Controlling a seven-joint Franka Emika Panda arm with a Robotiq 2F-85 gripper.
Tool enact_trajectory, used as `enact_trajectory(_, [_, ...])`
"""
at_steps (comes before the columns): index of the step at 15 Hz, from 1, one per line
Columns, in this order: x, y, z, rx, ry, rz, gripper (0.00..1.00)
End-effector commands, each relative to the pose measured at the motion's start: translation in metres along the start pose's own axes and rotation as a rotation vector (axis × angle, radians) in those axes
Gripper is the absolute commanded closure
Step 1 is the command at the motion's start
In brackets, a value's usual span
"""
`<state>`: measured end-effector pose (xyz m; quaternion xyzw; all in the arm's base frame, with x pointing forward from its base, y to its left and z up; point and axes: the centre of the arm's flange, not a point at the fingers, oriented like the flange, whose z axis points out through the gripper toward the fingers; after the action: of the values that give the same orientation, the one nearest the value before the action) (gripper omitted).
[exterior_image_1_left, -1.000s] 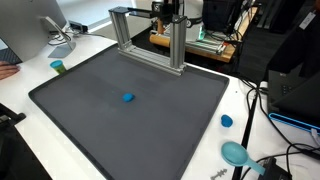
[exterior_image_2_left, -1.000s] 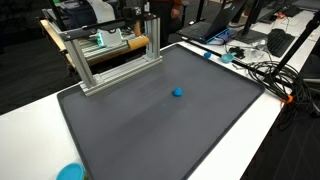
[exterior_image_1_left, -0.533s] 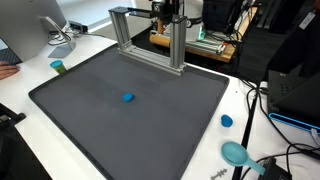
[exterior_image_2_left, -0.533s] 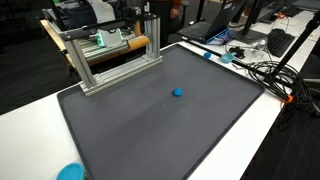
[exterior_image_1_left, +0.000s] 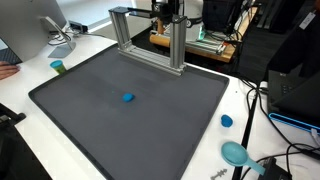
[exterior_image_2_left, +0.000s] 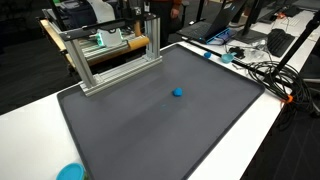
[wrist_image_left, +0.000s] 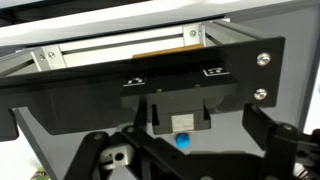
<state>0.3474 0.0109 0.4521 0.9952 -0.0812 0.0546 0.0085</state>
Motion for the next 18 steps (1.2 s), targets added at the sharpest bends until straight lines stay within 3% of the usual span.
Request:
enact_trajectory(1, [-0.008, 0.000, 0.007, 0.020, 0.015, 0.020, 0.06])
enact_trajectory(3, [-0.009, -0.001, 0.010, 0.025, 0.020, 0.009, 0.10])
enact_trajectory(8, [-0.004, 0.001, 0.001, 0.000, 0.016, -0.035, 0.00])
enact_trajectory(18, [0.009, 0.005, -0.008, -0.003, 0.039, -0.053, 0.00])
